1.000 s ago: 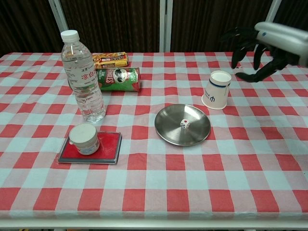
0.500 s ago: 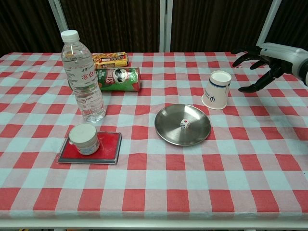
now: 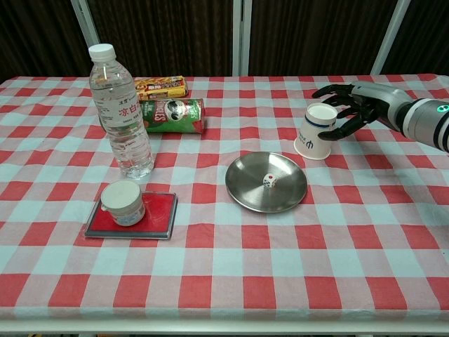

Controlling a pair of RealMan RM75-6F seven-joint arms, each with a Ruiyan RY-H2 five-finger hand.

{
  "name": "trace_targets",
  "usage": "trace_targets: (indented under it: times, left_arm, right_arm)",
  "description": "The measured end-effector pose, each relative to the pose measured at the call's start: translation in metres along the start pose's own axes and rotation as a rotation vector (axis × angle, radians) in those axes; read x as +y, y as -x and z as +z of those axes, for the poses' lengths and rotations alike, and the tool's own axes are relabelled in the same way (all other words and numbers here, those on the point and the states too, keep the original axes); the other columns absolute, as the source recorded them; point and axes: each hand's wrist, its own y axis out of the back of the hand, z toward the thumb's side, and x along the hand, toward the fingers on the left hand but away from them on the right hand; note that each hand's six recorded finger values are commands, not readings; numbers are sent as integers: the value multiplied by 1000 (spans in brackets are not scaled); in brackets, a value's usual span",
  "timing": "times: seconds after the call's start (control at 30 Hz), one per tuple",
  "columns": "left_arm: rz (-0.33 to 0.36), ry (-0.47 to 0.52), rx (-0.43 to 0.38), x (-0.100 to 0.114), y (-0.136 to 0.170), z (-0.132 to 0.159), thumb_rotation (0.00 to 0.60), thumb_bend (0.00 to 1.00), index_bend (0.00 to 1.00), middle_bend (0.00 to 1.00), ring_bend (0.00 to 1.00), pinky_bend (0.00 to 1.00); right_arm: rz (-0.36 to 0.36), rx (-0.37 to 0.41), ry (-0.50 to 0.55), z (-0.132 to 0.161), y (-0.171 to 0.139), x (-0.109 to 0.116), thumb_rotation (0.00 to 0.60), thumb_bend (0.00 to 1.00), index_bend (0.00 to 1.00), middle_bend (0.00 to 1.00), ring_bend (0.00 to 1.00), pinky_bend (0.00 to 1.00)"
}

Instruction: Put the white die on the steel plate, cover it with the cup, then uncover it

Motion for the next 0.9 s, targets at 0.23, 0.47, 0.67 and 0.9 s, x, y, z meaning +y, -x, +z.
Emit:
trace_targets:
  times: [0.23,0.47,0.67,0.9]
  left_arm:
    - [-2,4,9,0,2,-2,600,68,197,191,98,85]
    - [-2,7,7,1,2,-3,600,68,197,191,98,85]
    - [-1,6,3,0,3,-2,600,69,197,190,98,85]
    - [-6,15,13,-1,6,-5,600,68,197,191,98,85]
  right_arm:
    - [1,20,17,8,8,-6,600,272,505,264,35,108]
    - [6,137,4,36,-8,-7,600,271,517,284,36,108]
    - [110,283,-57,74,-41,-34,600,270,517,288,37,103]
    - [202,301,-149,75,-51,-70,600,270,518,286,36,93]
